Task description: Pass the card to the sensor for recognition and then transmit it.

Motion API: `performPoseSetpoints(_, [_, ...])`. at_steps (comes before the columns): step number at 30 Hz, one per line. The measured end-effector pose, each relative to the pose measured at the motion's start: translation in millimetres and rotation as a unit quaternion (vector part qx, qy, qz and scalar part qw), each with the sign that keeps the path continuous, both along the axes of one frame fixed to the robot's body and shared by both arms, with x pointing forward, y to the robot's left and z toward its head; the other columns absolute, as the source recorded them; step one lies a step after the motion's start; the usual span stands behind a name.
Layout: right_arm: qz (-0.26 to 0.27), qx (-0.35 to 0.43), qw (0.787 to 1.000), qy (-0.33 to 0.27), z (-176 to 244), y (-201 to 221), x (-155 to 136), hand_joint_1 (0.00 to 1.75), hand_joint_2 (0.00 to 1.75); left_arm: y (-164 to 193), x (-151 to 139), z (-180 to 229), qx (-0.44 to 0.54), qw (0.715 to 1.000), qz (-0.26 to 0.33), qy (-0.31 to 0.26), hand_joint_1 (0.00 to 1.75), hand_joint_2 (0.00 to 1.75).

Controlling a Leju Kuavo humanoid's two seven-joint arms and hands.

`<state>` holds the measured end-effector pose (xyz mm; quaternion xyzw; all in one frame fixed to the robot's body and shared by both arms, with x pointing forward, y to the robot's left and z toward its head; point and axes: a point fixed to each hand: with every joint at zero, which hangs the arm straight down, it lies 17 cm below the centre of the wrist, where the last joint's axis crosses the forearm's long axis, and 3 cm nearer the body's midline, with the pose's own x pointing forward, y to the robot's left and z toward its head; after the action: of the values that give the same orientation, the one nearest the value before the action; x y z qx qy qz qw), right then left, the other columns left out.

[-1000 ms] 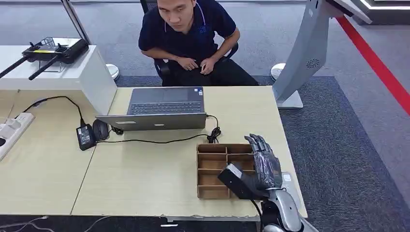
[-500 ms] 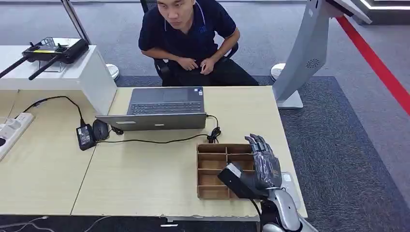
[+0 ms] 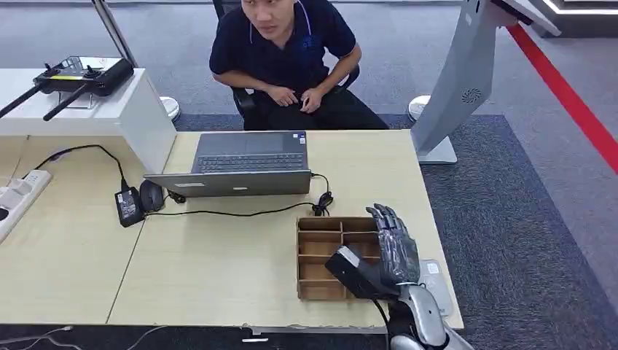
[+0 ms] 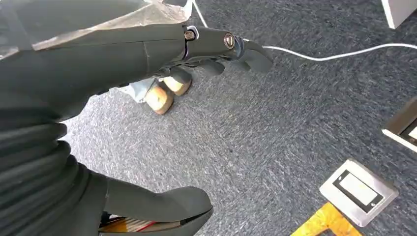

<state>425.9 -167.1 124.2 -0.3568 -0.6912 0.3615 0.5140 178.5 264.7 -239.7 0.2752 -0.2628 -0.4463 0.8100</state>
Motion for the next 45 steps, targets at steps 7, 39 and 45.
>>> performPoseSetpoints(7, [0.001, -0.001, 1.000, -0.002, 0.7, 1.5, -0.3, 0.37, 1.75, -1.0, 0.0, 0.1, 0.000, 1.000, -0.001, 0.000, 0.00, 1.75])
performPoseSetpoints(39, [-0.002, 0.016, 0.999, -0.041, 27.6, 10.3, 8.0, 0.31, 1.75, -3.0, -0.6, -0.3, 0.001, 1.000, -0.004, 0.002, 0.00, 1.75])
performPoseSetpoints(45, [-0.002, 0.019, 0.999, -0.042, 28.8, 12.9, 8.1, 0.31, 1.75, -4.1, -0.8, -0.4, -0.001, 1.000, -0.004, 0.003, 0.00, 1.75])
